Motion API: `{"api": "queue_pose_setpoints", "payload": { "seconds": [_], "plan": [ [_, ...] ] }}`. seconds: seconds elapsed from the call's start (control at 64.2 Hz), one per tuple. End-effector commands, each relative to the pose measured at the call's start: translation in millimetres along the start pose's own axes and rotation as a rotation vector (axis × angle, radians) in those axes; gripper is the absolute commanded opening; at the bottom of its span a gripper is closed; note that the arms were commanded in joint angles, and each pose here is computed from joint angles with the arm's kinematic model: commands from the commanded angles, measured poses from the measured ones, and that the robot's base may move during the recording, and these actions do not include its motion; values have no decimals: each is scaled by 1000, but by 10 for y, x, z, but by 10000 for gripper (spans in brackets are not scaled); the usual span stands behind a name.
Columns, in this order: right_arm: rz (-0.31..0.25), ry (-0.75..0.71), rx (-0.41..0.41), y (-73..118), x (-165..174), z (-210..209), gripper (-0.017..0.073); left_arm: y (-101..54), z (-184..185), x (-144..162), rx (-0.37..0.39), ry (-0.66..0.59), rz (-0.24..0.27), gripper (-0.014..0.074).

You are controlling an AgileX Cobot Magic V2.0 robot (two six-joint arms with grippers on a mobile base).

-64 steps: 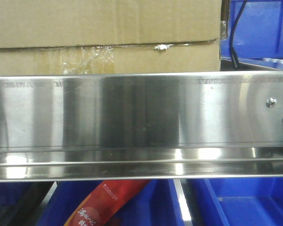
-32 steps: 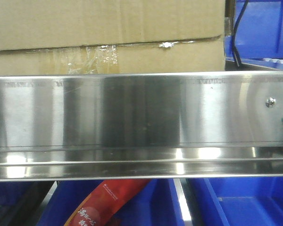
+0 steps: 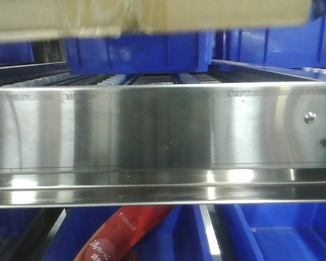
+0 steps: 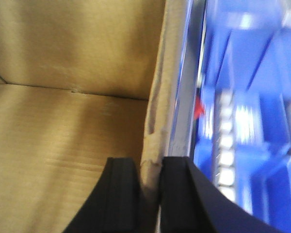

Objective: Grab carton from right shelf to conveyor
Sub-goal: 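Pull the held carton back toward the robot, clear of the shelf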

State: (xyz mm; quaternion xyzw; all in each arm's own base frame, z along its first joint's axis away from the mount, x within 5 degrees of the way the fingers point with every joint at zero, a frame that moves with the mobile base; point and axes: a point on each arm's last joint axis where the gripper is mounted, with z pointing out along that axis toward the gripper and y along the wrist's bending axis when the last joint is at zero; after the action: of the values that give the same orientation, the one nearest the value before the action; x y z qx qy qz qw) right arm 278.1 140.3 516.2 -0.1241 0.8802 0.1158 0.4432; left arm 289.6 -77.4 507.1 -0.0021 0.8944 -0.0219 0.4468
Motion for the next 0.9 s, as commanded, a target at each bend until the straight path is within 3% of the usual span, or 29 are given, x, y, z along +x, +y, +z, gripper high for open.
{"api": "queue_pose_setpoints", "payload": {
  "seconds": [0.0, 0.171, 0.436, 0.888],
  "plan": [
    [-38, -67, -40, 87, -8, -240, -68, -107, -293, -23, 44, -92, 5, -20],
    [-78, -21, -39, 135, 199, -329, -68, -296, -448, 113, 111, -85, 44, -20],
    [-97, 100, -7, 25, 641, -346, -68, -501, -324, 491, 148, 44, 101, -20],
    [-103, 127, 4, 7, 717, -309, -68, -519, -255, 555, 141, 74, 113, -20]
  ]
}}
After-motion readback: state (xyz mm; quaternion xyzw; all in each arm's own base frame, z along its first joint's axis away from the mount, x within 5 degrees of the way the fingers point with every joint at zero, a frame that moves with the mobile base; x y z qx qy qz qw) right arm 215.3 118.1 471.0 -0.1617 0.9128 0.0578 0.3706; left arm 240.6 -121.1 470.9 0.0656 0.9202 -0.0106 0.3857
